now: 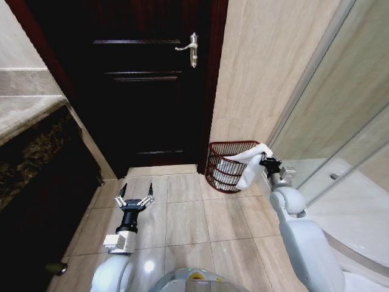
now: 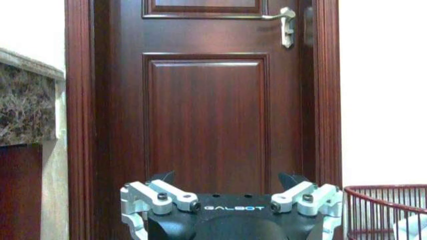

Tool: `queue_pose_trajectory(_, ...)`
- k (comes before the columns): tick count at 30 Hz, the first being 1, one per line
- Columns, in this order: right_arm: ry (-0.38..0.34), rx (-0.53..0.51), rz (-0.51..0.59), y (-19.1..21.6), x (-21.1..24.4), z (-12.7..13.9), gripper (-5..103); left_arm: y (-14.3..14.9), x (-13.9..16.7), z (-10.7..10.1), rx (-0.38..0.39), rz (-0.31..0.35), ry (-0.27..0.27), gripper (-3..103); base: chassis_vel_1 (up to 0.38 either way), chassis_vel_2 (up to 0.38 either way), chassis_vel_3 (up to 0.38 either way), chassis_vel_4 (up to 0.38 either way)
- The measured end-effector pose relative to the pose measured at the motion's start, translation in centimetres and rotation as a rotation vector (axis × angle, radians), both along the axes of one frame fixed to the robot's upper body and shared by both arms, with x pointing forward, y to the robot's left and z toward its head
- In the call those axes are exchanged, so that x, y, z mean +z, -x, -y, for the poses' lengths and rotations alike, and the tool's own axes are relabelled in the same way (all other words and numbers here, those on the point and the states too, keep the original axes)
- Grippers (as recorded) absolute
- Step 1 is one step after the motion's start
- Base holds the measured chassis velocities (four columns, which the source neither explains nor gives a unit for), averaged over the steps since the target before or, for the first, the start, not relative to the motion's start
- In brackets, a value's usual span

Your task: Discard the used towel into the hamper.

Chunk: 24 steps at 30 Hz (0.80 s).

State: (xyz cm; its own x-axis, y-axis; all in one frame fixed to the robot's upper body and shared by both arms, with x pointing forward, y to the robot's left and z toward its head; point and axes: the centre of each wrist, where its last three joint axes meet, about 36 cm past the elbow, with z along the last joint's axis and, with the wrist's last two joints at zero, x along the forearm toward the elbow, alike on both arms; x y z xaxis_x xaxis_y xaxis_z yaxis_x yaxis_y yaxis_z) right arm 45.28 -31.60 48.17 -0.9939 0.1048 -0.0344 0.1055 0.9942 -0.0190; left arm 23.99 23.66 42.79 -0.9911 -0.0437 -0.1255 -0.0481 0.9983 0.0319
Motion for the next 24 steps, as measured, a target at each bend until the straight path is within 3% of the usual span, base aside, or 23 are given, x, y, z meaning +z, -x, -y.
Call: queue_pose_trajectory(24, -0.002, 0.004, 0.006, 1.4, -1.2, 0.7, 4, 0.9, -0.8, 0.8, -0.026, -0.012, -0.013, 100, -0.017, 0.017, 0.019, -0.019)
